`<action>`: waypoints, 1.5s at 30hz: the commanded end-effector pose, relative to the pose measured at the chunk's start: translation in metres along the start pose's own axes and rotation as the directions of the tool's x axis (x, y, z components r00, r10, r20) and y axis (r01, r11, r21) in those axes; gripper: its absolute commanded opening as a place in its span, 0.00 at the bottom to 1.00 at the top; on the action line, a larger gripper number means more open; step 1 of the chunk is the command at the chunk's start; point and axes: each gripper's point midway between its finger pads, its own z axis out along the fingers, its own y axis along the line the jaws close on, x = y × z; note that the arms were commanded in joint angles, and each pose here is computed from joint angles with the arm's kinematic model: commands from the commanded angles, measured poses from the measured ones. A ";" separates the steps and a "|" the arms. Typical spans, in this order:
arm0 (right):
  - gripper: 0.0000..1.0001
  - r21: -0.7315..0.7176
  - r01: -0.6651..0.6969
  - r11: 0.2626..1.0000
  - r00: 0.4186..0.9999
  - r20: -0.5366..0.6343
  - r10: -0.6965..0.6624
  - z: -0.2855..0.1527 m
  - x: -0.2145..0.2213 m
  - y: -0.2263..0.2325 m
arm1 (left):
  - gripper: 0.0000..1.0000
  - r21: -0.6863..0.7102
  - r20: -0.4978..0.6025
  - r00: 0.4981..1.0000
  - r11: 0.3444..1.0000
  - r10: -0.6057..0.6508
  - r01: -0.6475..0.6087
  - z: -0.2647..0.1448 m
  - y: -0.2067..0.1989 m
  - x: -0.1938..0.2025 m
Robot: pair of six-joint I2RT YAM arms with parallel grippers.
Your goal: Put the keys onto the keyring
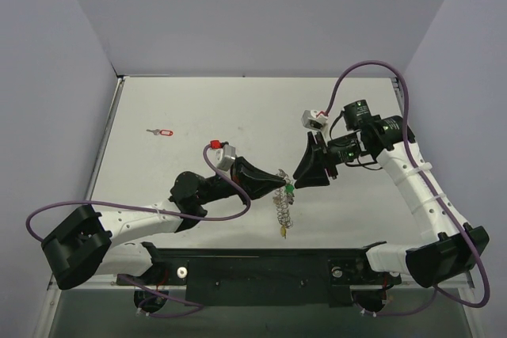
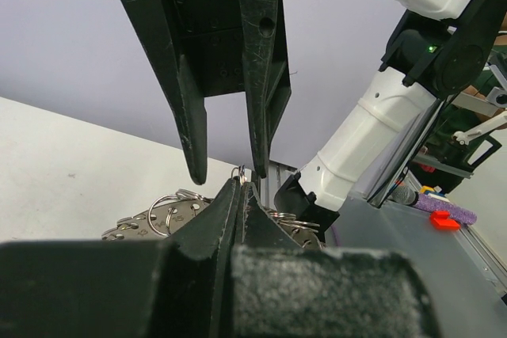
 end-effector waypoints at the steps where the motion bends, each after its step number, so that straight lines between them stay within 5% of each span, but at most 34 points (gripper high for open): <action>1: 0.33 -0.044 0.040 0.998 0.999 0.010 -0.040 0.002 -0.009 0.012 | 0.00 0.078 0.120 0.991 0.995 0.055 -0.064 0.013 -0.019 -0.042; 29: 0.01 -0.094 0.037 0.995 0.999 0.040 -0.033 0.006 -0.013 0.023 | 0.00 0.084 0.155 0.987 0.995 0.039 -0.052 0.012 -0.019 -0.045; 45: 0.00 -0.118 -0.116 0.986 0.988 0.089 0.127 0.020 -0.019 0.016 | 0.00 0.121 0.231 0.968 0.984 0.097 -0.127 0.009 -0.027 -0.055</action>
